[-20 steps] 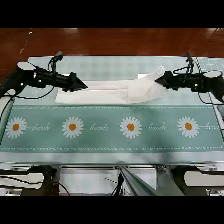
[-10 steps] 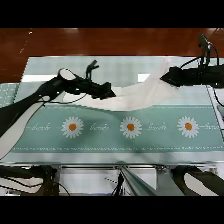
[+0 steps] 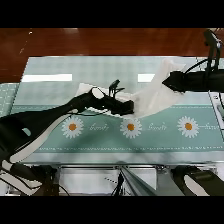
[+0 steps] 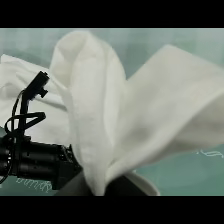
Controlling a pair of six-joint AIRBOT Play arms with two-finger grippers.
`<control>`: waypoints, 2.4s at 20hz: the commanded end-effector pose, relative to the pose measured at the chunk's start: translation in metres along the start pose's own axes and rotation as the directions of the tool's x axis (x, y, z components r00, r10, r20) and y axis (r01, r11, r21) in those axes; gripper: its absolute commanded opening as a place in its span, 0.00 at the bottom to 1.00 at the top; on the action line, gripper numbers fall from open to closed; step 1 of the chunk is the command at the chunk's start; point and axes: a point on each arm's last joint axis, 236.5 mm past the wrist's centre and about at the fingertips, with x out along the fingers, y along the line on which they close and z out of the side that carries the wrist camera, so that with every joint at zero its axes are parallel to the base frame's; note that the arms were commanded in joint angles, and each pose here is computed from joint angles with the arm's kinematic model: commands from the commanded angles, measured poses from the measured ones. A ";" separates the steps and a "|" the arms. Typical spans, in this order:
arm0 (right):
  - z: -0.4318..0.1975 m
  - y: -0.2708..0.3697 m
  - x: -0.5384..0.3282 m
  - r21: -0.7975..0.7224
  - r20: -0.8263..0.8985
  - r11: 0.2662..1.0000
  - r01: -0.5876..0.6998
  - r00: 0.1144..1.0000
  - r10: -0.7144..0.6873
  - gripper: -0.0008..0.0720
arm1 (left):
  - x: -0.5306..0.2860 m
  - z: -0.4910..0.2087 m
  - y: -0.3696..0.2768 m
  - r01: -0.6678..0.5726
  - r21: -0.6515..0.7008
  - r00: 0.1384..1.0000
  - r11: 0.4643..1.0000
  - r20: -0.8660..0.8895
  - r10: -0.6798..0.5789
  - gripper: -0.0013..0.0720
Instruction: Fold the shirts.
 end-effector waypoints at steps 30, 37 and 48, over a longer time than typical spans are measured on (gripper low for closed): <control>-0.033 0.167 0.201 -0.135 0.003 0.956 -0.259 0.965 0.262 0.68 | -0.389 0.062 -0.045 -0.124 0.226 0.832 0.966 0.554 -0.022 0.05; -0.058 -0.122 0.093 -0.338 -0.350 0.868 0.363 0.808 -0.474 0.68 | -0.410 0.070 -0.008 -0.225 0.160 0.797 0.961 0.597 0.087 0.06; -0.111 -0.023 0.210 0.453 -0.172 0.885 -0.106 0.964 0.204 0.84 | -0.401 0.053 0.002 -0.243 0.158 0.841 0.957 0.526 0.126 0.06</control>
